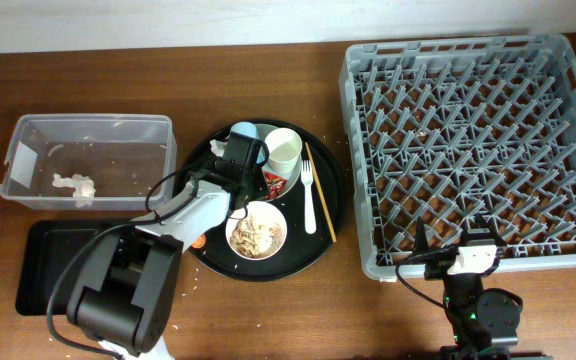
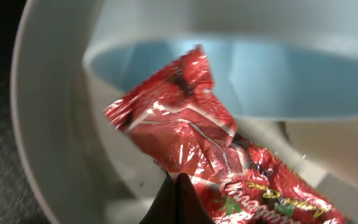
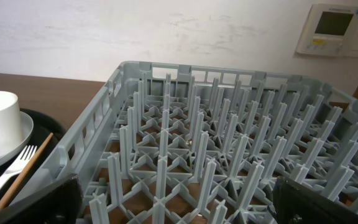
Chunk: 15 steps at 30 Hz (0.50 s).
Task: Sort waste into correct bins and load items into the dishwasher rack
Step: 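Carry the red wrapper to the clear bin and release it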
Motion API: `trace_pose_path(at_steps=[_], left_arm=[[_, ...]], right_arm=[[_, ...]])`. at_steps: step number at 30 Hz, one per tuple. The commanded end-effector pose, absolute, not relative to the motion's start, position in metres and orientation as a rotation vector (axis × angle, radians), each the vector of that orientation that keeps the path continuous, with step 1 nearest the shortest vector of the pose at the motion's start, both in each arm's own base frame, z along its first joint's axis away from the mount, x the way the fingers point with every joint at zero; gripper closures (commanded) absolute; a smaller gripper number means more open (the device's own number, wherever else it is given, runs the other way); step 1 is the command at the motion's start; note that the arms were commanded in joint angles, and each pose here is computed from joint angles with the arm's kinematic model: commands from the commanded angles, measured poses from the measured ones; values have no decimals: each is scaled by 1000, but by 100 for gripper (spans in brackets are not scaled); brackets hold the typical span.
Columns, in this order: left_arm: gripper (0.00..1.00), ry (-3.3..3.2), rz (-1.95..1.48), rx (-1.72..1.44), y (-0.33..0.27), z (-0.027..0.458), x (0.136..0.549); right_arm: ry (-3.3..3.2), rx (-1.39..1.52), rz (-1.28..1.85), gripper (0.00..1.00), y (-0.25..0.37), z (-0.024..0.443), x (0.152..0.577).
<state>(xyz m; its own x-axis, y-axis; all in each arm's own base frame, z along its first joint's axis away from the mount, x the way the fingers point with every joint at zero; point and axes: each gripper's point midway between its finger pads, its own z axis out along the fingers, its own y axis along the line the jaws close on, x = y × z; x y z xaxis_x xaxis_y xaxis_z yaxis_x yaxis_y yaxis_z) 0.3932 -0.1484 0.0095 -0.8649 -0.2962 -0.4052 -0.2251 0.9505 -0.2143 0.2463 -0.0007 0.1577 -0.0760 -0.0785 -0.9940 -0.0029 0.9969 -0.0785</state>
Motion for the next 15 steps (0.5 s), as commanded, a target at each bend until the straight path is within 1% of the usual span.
trace_pose_path(at_steps=[1, 2, 3, 6, 9, 13, 15], left_arm=[[100, 2595, -229, -335, -142, 51, 399], [100, 2542, -230, -337, -135, 84, 396], [100, 2502, -235, -329, -132, 105, 394], [100, 2421, -269, -304, -129, 146, 388], [100, 2286, -154, -363, -99, 192, 380], [100, 2158, -117, -455, -61, 232, 374], [100, 2105, -52, -597, -11, 239, 375]], right_arm=[[1651, -51, -61, 1, -2, 155, 246], [1651, -51, -61, 1, -2, 155, 246], [1651, -51, -61, 1, -2, 155, 246], [1651, -51, -61, 1, -2, 155, 246], [1651, -51, -61, 1, -2, 155, 246], [1651, -51, -61, 1, -2, 155, 246], [1651, -51, -61, 1, -2, 155, 246]])
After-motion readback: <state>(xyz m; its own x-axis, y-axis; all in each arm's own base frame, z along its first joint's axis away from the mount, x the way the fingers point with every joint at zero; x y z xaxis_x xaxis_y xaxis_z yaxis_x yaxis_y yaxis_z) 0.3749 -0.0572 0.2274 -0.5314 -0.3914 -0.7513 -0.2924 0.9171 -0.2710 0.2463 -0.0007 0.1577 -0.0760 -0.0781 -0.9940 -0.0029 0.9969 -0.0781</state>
